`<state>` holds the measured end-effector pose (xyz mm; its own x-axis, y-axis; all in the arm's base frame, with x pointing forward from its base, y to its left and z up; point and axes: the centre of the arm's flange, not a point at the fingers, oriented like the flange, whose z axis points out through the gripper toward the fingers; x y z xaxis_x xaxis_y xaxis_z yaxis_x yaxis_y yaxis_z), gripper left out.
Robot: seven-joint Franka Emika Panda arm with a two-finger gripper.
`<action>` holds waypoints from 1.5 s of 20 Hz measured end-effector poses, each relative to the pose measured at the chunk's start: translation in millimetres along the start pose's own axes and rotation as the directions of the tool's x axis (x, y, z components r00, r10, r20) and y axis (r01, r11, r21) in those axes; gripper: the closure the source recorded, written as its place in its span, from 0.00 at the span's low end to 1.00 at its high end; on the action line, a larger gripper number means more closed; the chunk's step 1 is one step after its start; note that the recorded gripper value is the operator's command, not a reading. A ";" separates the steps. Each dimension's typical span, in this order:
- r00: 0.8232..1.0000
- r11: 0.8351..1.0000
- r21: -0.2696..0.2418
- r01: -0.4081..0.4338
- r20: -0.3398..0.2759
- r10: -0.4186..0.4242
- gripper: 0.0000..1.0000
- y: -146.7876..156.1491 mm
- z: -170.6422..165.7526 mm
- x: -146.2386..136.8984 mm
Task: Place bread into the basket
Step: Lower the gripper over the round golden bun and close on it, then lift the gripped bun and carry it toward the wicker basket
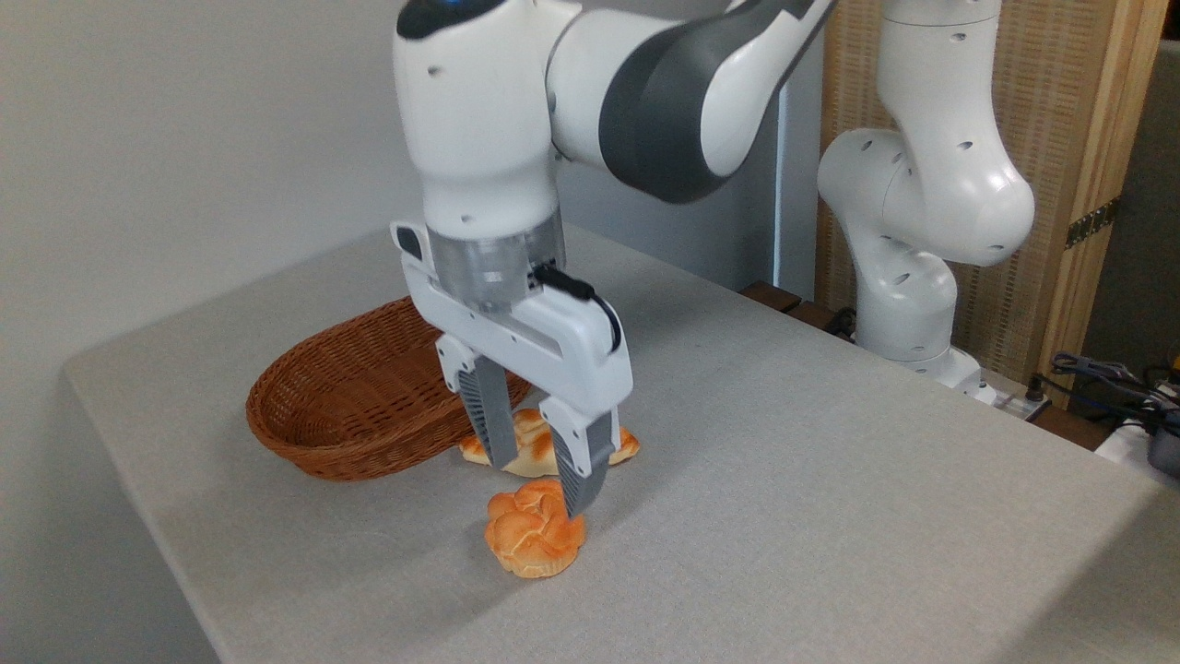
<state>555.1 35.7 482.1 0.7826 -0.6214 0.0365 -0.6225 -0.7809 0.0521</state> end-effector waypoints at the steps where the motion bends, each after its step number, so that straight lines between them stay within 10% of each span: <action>1: 1.000 1.000 -0.007 -0.004 0.011 0.004 0.00 -1.4 7.4 -0.2; 17: 0.996 0.997 -0.011 -0.077 0.044 0.077 0.00 12.7 75.3 44.8; 23: 0.994 0.995 -0.014 -0.104 0.043 0.104 0.70 24.8 76.2 54.1; 30: 0.993 0.994 -0.015 -0.108 0.043 0.109 0.74 26.8 76.4 55.6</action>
<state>581.7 -24.7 409.2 0.7096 -0.7047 -0.0007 -0.7032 -0.7082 0.0626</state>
